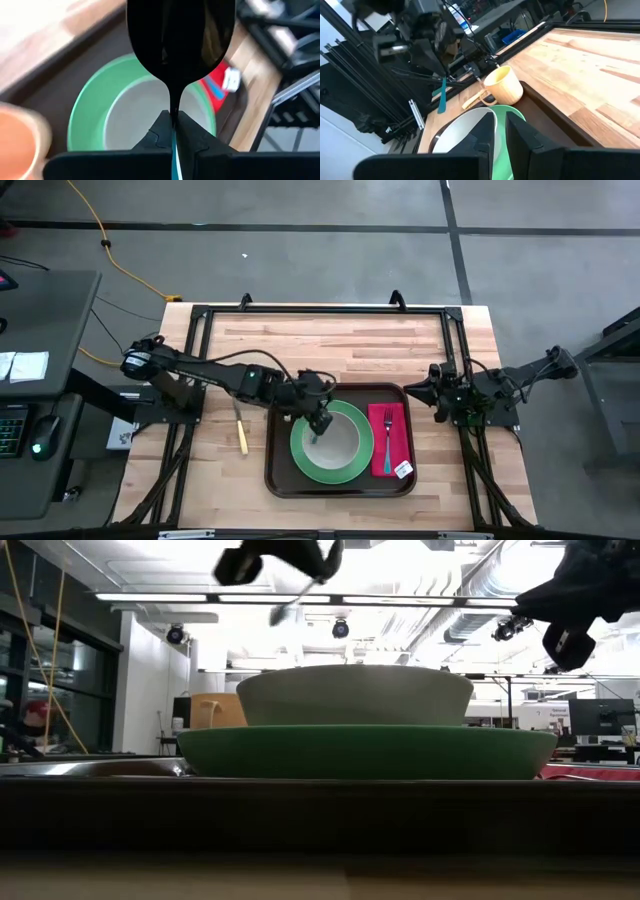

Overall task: Set up tray
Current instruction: Put the blue spoon to the left of the blue fork on the red napkin

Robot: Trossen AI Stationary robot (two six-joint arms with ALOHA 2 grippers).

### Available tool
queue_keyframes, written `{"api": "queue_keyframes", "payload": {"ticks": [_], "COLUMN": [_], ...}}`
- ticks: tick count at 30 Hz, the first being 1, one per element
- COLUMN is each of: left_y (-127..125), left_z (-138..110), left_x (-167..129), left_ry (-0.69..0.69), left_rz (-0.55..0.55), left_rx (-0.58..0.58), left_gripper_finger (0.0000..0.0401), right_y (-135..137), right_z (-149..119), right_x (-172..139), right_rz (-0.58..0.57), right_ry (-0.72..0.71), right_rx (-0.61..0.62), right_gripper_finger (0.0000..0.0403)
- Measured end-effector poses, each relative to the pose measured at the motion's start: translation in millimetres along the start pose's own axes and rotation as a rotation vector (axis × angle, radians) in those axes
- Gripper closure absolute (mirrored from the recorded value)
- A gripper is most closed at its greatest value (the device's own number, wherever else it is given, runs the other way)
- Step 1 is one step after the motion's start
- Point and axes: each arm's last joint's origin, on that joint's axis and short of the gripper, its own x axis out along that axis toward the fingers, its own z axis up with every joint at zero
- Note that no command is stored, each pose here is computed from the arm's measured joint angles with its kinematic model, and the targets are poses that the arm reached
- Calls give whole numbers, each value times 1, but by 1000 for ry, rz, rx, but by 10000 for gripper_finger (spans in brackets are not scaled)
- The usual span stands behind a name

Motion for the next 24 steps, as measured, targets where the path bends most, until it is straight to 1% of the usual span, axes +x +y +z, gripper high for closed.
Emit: {"api": "queue_keyframes", "payload": {"ticks": [3, 7, 9, 16, 18, 20, 22, 24], "left_y": [-2, -1, -2, -5, -8, -9, -14, -16], "left_z": [11, 22, 25, 34, 37, 37, 43, 45], "left_x": [1, 2, 2, 2, 7, 12, 19, 25], "left_ry": [-70, -131, -154, -251, -290, -279, -288, -261], "left_rz": [-43, -69, -83, -103, -107, -92, -97, -84], "left_rx": [24, 36, 39, 49, 52, 59, 52, 77], "left_gripper_finger": [366, 366, 366, 373, 375, 375, 373, 372], "right_y": [3, 8, 10, 15, 17, 19, 20, 22], "right_z": [0, 0, -2, -5, -5, -4, -3, -3], "right_x": [6, 14, 18, 30, 33, 35, 37, 40], "right_rz": [4, 23, 29, 44, 54, 65, 80, 91], "right_ry": [-9, -11, -4, 8, -6, -22, -37, -47], "right_rx": [-3, -28, -45, -44, -36, -28, -19, -13], "right_gripper_finger": [375, 375, 373, 370, 370, 369, 367, 365]}}
